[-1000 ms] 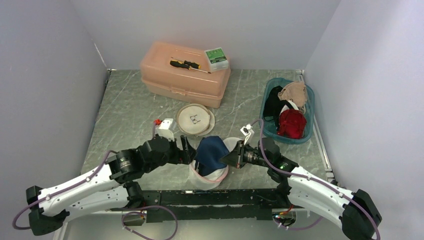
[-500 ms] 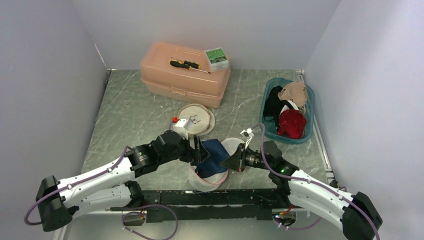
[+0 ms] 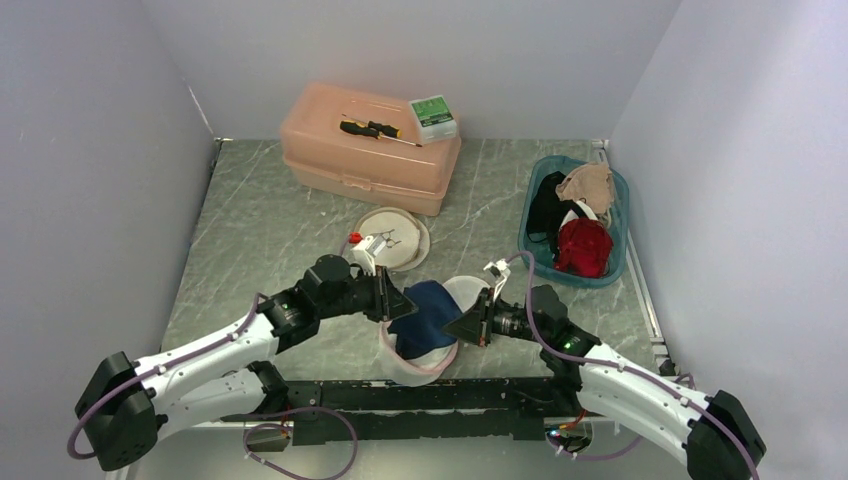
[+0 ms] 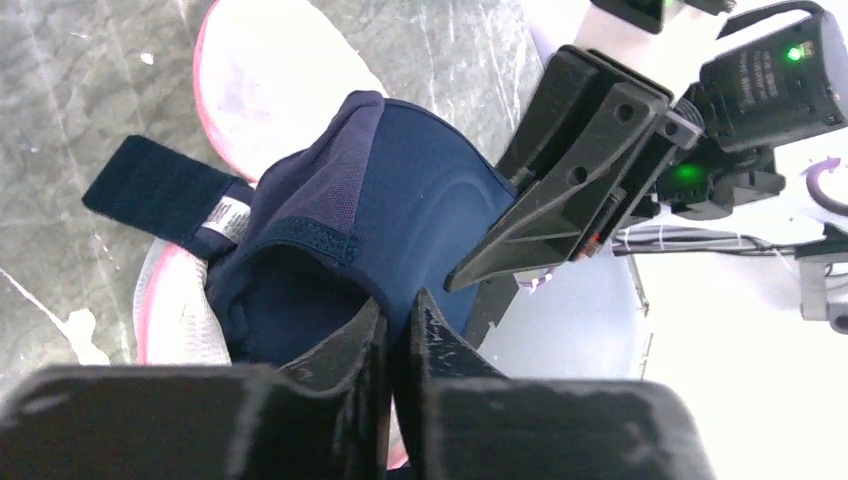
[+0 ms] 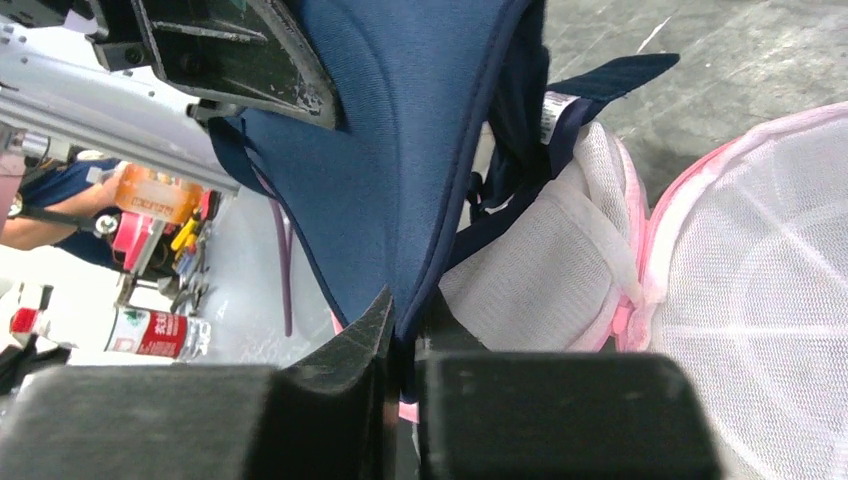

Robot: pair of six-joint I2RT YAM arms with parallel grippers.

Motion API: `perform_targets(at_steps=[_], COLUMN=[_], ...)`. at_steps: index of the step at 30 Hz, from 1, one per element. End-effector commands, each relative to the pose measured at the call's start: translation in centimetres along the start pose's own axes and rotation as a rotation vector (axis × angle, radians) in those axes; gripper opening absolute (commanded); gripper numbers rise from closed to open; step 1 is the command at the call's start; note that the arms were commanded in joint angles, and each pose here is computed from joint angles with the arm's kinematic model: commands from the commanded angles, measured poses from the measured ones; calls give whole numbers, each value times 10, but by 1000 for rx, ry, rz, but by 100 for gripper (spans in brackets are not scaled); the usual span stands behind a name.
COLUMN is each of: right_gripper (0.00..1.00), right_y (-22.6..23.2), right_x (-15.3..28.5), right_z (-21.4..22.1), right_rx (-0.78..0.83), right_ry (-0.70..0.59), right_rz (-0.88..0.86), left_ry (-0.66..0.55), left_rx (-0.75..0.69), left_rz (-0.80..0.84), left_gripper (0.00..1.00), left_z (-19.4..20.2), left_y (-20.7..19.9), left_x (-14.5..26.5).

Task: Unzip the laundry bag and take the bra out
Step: Pick up the bra from the laundry bag.

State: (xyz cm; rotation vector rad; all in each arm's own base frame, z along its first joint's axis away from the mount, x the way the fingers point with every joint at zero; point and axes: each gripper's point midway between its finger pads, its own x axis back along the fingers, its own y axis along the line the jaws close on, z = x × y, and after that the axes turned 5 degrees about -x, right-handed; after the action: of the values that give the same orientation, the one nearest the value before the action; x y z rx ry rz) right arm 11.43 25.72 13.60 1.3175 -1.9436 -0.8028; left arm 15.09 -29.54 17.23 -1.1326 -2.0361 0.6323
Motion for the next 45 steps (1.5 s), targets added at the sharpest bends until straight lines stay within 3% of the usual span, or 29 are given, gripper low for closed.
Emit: perform_targets(at_steps=[1, 3, 5, 6, 8, 14, 19, 27, 39, 45], right_gripper=[32, 59, 73, 89, 99, 100, 100, 97, 93, 93], right_y=[8, 9, 12, 15, 21, 29, 7, -1, -16, -3], right_x=[1, 4, 8, 11, 17, 38, 51, 82, 58, 62], right_z=[-17, -21, -27, -31, -39, -66, -83, -104, -76, -83], right_rx=[49, 49, 52, 61, 78, 114, 39, -10, -49, -9], right_ry=[-47, -53, -67, -79, -96, -197, -343, -551, -437, -466], right_rz=[3, 32, 50, 59, 75, 169, 303, 373, 328, 279], left_ry=[-45, -49, -54, -60, -69, -61, -83, -149, -257, -319], left_rx=[-54, -74, -91, -100, -122, -211, -270, -370, -505, -563], left_rz=[121, 105, 92, 85, 78, 54, 103, 176, 240, 241], left_gripper=[4, 3, 3, 3, 3, 3, 3, 3, 3, 3], left_z=[-18, -21, -24, -26, -31, -40, -52, -74, -113, -131], left_y=[-29, -29, -29, -29, -32, -37, -55, -87, -133, -149], left_x=[3, 5, 8, 9, 12, 20, 28, 50, 82, 99])
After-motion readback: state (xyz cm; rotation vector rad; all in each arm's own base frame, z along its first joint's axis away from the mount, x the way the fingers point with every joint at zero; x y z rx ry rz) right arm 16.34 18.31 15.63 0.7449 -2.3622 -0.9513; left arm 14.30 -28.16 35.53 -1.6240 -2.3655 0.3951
